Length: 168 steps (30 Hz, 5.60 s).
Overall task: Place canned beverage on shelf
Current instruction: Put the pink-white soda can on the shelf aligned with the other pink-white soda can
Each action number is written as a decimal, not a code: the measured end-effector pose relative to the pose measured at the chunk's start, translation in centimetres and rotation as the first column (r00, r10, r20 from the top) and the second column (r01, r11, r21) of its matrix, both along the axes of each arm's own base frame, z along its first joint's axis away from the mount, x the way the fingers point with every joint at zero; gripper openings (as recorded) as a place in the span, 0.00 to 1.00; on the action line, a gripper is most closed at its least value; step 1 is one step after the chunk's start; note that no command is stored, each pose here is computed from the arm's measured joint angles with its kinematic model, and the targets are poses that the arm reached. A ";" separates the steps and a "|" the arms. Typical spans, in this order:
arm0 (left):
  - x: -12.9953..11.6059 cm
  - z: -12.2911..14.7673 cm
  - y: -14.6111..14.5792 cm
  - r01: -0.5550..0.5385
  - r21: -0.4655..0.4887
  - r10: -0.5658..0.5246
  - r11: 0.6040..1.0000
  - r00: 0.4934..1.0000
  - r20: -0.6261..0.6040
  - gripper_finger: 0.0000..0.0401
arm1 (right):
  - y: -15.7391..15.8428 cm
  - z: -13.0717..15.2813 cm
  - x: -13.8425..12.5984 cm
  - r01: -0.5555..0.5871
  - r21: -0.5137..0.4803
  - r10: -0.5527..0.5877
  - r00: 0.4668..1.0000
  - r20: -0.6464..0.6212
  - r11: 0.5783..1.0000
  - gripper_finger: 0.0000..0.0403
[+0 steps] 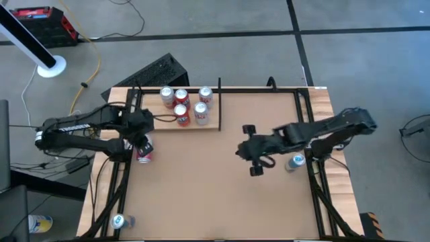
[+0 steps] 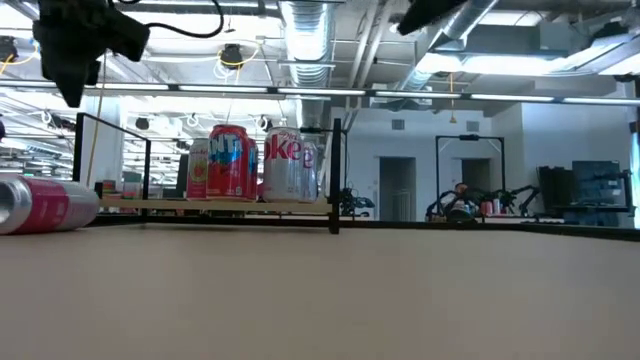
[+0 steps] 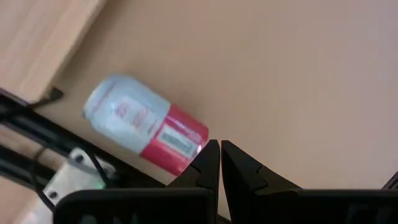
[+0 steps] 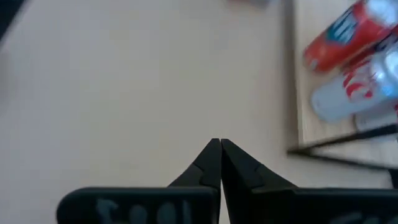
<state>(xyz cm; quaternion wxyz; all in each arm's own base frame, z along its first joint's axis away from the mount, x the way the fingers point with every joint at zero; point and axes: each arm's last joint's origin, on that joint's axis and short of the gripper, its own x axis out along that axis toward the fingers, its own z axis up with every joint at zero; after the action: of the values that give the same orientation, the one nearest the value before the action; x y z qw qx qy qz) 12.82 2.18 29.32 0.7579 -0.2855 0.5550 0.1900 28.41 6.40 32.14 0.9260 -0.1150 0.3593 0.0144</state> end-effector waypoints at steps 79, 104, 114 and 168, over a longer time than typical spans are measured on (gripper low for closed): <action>5.0 -5.8 -1.8 -0.107 0.072 0.096 0.992 0.985 0.140 0.68 | -2.1 -7.5 -4.2 0.006 -0.011 -0.001 0.919 0.393 1.000 0.07; 9.3 -3.3 -6.8 -0.056 0.522 -0.511 0.851 0.142 0.848 0.68 | 0.3 -8.2 4.2 -0.189 -0.142 0.229 0.613 0.756 0.972 0.04; 8.4 -2.8 -6.6 -0.098 0.526 -0.512 0.845 0.133 0.848 0.68 | 2.7 -9.2 7.1 0.077 -0.202 0.117 0.599 0.792 0.976 0.04; 7.9 -3.2 -6.0 -0.088 0.583 -0.558 0.808 0.202 0.805 0.68 | -1.5 -8.4 9.5 -0.120 0.136 -0.008 0.721 0.693 0.983 0.90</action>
<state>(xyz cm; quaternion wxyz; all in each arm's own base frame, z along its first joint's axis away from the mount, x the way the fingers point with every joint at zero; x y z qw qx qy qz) 20.67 -3.87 26.13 0.9974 -0.0341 -0.0624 -0.0113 37.88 4.92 23.71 0.9985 -0.0432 -0.0175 0.0295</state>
